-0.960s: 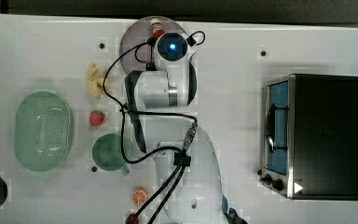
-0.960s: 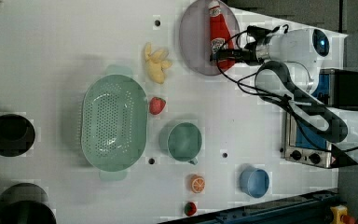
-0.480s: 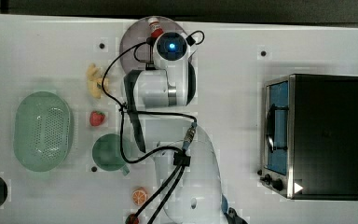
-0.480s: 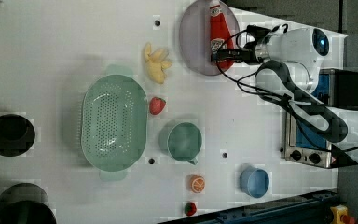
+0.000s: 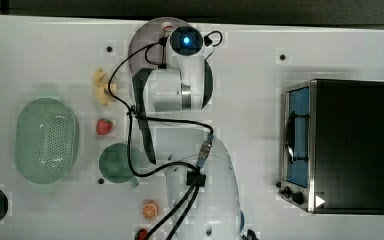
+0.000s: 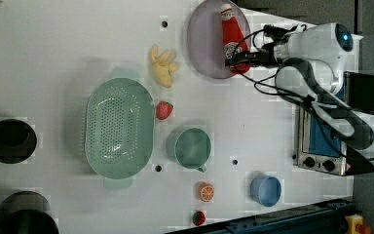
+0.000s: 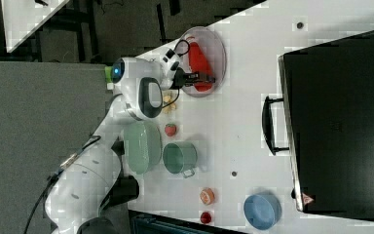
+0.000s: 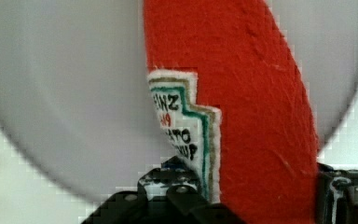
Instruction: Pick ketchup from plate and place it on table.
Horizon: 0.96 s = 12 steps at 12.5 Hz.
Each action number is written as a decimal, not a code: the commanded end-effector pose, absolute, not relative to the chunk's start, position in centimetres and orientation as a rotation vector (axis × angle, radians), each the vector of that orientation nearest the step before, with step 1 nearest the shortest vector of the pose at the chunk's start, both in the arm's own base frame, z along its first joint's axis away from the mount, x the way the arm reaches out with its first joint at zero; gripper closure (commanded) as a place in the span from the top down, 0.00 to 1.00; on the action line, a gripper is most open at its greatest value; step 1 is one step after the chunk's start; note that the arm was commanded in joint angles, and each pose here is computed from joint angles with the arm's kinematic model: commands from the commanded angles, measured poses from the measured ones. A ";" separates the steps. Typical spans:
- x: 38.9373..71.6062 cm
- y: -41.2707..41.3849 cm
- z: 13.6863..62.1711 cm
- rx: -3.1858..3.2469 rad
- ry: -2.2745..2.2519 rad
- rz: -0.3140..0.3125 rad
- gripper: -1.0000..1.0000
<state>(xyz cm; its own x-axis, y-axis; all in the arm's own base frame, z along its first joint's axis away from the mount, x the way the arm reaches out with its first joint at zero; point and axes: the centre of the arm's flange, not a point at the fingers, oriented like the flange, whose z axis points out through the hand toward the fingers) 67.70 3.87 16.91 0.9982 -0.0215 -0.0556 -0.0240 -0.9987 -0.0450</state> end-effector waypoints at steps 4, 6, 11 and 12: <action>69.3 0.4 35.9 -3.044 0.282 -0.026 0.63; 67.9 -1.3 39.4 -3.027 0.367 0.011 0.63; 61.6 -3.4 43.3 -3.046 0.494 0.138 0.63; 60.2 -3.5 43.1 -3.044 0.547 0.151 0.63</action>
<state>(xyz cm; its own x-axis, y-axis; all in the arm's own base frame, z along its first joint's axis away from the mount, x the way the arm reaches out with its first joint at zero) 61.23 -3.32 46.75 0.9614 -0.2750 -0.0124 -0.2753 -0.9599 -0.0523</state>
